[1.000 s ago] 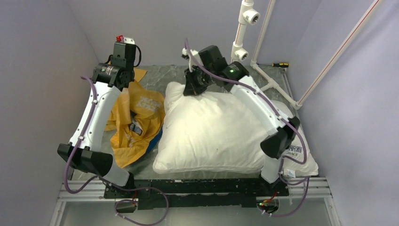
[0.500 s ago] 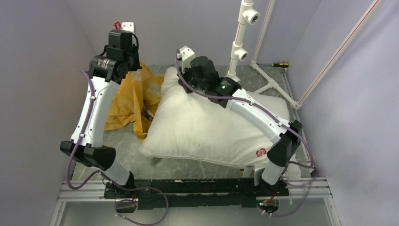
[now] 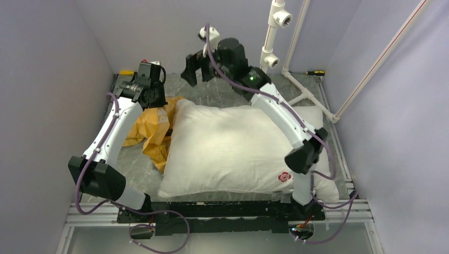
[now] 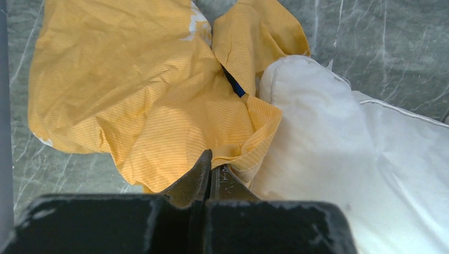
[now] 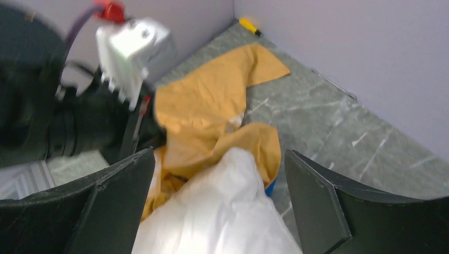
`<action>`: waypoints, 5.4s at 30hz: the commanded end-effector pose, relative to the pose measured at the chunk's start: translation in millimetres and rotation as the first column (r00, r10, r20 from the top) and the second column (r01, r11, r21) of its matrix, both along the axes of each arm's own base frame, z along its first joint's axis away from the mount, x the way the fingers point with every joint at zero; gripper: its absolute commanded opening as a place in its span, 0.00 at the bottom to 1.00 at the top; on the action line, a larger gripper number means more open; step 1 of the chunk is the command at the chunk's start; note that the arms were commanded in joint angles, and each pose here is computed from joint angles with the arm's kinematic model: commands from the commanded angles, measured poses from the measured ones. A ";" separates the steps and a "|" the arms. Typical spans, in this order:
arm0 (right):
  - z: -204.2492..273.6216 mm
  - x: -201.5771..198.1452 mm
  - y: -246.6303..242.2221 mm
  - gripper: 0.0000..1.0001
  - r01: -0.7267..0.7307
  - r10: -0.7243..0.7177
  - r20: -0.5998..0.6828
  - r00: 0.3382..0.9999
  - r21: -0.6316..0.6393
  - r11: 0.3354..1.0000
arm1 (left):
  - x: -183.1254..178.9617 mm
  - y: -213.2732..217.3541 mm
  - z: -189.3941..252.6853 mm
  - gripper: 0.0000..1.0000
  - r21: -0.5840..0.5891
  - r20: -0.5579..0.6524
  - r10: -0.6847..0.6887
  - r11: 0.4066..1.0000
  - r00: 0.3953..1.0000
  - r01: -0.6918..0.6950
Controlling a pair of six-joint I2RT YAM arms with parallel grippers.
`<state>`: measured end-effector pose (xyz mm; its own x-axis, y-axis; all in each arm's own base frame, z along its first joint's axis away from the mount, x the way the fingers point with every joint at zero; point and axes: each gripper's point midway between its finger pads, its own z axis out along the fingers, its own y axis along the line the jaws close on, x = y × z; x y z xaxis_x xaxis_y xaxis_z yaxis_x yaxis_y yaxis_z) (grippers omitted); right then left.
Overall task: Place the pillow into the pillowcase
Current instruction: Pick up the pillow from the corner of the board, then stuff the pillow into the pillowcase.
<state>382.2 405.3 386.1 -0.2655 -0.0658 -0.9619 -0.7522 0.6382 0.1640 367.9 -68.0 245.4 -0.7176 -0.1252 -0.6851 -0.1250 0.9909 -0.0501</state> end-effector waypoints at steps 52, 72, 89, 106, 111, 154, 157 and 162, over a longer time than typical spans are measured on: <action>100.5 26.5 -48.6 0.00 0.176 -0.224 0.120 0.967 0.316 0.932 | -18.0 25.8 121.5 0.00 -0.037 0.295 0.116 0.993 0.948 -0.110; 160.3 20.8 -107.0 0.00 0.471 -0.592 0.366 0.718 0.371 0.801 | -50.6 73.9 145.8 0.00 0.175 0.350 0.145 0.961 0.926 -0.216; 173.3 -11.3 -140.1 0.00 0.446 -0.617 0.418 0.667 0.440 0.780 | -36.4 75.7 107.5 0.00 0.309 0.288 0.049 0.940 0.956 -0.142; 134.4 -11.9 -82.5 0.00 0.418 -0.527 0.471 0.708 0.322 0.849 | -50.5 25.7 159.7 0.00 -0.006 0.442 -0.012 1.000 0.897 0.016; 106.8 -27.7 -39.3 0.00 0.427 -0.489 0.539 0.686 0.247 0.870 | -41.5 11.3 175.6 0.00 -0.134 0.443 0.049 0.991 0.895 0.012; -37.0 -180.6 79.9 0.00 -0.678 0.673 -0.243 0.699 0.077 0.731 | -55.2 -6.9 197.3 0.00 -0.002 0.762 -0.153 0.971 0.629 0.240; -40.3 -186.0 87.0 0.00 -0.715 0.713 -0.271 0.647 0.108 0.691 | -62.8 -13.1 206.4 0.00 0.044 0.777 -0.214 0.956 0.592 0.289; -27.3 -200.3 81.7 0.00 -0.760 0.775 -0.234 0.587 0.172 0.627 | -56.7 6.9 185.2 0.00 0.069 0.720 -0.177 0.981 0.672 0.184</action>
<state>239.1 496.2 316.5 -0.3748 -0.3348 -0.8645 -0.9246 0.0669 0.3750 308.1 -65.1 388.3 -0.1645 -0.0667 -0.9841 0.1346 0.9869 -0.0894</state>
